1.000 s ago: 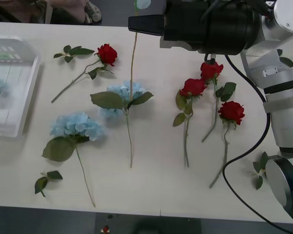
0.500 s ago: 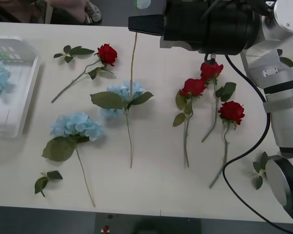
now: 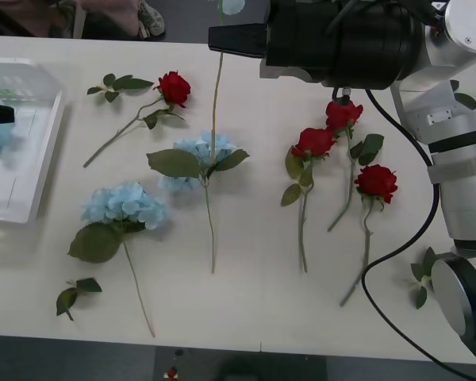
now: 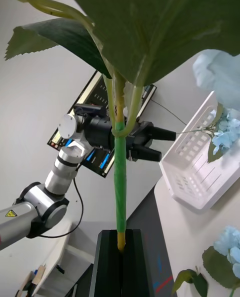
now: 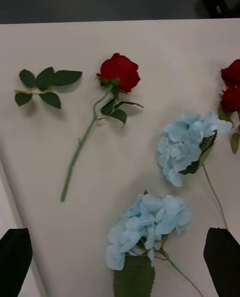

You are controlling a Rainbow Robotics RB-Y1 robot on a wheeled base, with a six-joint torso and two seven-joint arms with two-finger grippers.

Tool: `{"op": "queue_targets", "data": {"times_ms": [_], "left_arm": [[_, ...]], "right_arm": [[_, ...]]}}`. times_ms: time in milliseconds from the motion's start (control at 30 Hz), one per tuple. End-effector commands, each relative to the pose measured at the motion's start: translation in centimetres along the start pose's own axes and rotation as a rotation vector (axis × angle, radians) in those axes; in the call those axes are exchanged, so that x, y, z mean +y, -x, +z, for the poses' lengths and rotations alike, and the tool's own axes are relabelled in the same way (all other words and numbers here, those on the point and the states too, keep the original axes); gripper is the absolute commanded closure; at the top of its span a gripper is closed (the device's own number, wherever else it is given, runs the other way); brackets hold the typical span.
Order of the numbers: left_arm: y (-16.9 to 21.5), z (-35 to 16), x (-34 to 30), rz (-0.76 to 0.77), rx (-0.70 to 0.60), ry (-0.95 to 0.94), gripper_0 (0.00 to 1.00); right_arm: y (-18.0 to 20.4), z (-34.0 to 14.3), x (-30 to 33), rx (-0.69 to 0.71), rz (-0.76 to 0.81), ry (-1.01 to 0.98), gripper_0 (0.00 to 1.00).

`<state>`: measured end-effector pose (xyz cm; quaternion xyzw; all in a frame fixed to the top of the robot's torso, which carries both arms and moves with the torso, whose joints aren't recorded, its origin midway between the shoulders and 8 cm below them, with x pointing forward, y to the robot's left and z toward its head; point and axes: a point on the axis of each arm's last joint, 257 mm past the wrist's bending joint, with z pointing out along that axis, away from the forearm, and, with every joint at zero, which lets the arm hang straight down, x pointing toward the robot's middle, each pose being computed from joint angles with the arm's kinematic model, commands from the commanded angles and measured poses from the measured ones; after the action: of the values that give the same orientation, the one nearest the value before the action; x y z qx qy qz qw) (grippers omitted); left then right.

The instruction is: Put the red flowers into the right box and the blue flowers into the left box

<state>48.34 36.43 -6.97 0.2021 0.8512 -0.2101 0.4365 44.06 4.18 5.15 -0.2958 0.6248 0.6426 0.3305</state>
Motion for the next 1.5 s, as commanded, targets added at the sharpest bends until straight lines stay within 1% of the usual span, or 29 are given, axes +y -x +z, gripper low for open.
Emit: {"op": "queue_targets", "data": {"times_ms": [33, 100, 200, 367, 533, 667, 833, 967, 1100, 1300, 1333, 1367, 1400, 1500], "left_arm": [[-0.1, 0.1, -4.0, 0.086, -0.021, -0.030, 0.00], [-0.9, 1.5, -7.0, 0.080, -0.049, -0.086, 0.00], [-1.4, 3.0, -11.2, 0.026, -0.089, -0.170, 0.00], [-1.7, 4.8, -16.2, 0.042, -0.124, -0.231, 0.00], [-0.6, 6.2, -23.0, -0.017, -0.169, -0.361, 0.00], [0.3, 6.6, -27.2, -0.060, -0.201, -0.453, 0.00], [1.4, 7.1, -30.2, -0.078, -0.211, -0.515, 0.00], [2.4, 8.8, -32.2, -0.046, -0.222, -0.518, 0.00], [3.3, 10.5, -34.1, -0.045, -0.244, -0.530, 0.00], [4.4, 12.0, -34.7, -0.036, -0.287, -0.501, 0.00], [4.5, 12.1, -34.7, -0.032, -0.287, -0.499, 0.14], [4.4, 12.2, -34.9, -0.031, -0.284, -0.501, 0.54], [4.4, 12.3, -35.0, -0.033, -0.281, -0.503, 1.00], [4.2, 12.3, -35.1, -0.034, -0.277, -0.507, 1.00]], "right_arm": [[1.5, 1.3, 3.0, -0.004, -0.036, 0.054, 1.00], [1.5, 1.3, 3.0, -0.004, -0.036, 0.054, 1.00], [1.5, 1.3, 3.0, -0.004, -0.036, 0.054, 1.00], [1.5, 1.3, 3.0, -0.004, -0.036, 0.054, 1.00], [1.5, 1.3, 3.0, -0.004, -0.036, 0.054, 1.00], [1.5, 1.3, 3.0, -0.004, -0.036, 0.054, 1.00], [1.5, 1.3, 3.0, -0.004, -0.036, 0.054, 1.00], [1.5, 1.3, 3.0, -0.004, -0.036, 0.054, 1.00], [1.5, 1.3, 3.0, -0.004, -0.036, 0.054, 1.00], [1.5, 1.3, 3.0, -0.004, -0.036, 0.054, 1.00], [1.5, 1.3, 3.0, -0.004, -0.036, 0.054, 1.00], [1.5, 1.3, 3.0, -0.004, -0.036, 0.054, 1.00], [1.5, 1.3, 3.0, -0.004, -0.036, 0.054, 1.00], [1.5, 1.3, 3.0, -0.004, -0.036, 0.054, 1.00]]}}
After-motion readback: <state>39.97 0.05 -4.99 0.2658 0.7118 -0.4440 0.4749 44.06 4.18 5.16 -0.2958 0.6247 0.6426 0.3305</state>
